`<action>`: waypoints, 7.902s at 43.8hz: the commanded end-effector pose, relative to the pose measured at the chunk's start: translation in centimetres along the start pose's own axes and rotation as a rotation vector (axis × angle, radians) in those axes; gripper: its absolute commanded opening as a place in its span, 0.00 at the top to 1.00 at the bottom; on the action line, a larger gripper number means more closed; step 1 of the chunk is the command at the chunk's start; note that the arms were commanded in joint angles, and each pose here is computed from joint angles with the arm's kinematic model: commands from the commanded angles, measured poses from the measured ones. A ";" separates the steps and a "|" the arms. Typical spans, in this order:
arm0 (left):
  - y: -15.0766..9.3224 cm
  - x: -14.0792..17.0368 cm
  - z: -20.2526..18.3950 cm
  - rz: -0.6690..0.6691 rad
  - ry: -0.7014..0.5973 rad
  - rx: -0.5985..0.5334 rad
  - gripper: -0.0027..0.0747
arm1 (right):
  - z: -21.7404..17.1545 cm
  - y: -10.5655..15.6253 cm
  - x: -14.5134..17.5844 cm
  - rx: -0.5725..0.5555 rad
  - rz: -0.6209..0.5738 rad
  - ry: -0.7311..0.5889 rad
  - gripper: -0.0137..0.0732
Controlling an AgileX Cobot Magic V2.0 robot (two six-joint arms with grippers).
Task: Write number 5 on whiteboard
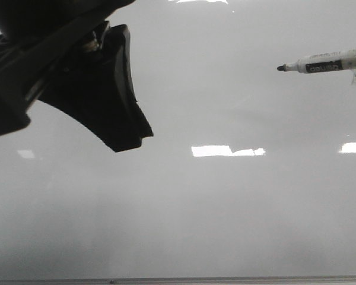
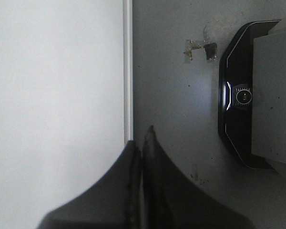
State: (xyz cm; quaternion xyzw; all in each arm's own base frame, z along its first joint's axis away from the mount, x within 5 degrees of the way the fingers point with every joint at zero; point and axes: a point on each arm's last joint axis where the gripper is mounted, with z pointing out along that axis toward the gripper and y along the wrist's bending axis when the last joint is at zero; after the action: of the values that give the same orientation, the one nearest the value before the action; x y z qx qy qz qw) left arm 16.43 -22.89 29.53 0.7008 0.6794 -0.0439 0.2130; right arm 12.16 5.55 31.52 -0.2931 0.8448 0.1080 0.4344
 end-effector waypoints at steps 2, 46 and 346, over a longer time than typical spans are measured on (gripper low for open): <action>0.3 -0.8 -1.8 -0.014 -0.089 -0.052 0.99 | -0.6 -0.4 -1.3 0.039 0.022 -0.107 0.92; 0.3 -0.8 -1.8 -0.014 -0.089 -0.052 0.99 | 8.5 -7.6 -14.5 0.142 0.077 -0.234 0.92; 1.2 -2.6 -6.0 -0.039 -0.212 -0.147 0.94 | 1.9 2.1 -4.5 -0.089 -0.378 -0.029 0.40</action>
State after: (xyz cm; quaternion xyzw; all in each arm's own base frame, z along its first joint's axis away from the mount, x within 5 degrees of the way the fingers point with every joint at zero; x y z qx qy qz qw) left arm 15.74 -24.16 33.82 0.6944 0.6579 -0.0544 0.2864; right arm 14.65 11.31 31.84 -0.5008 0.7651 0.0744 0.3979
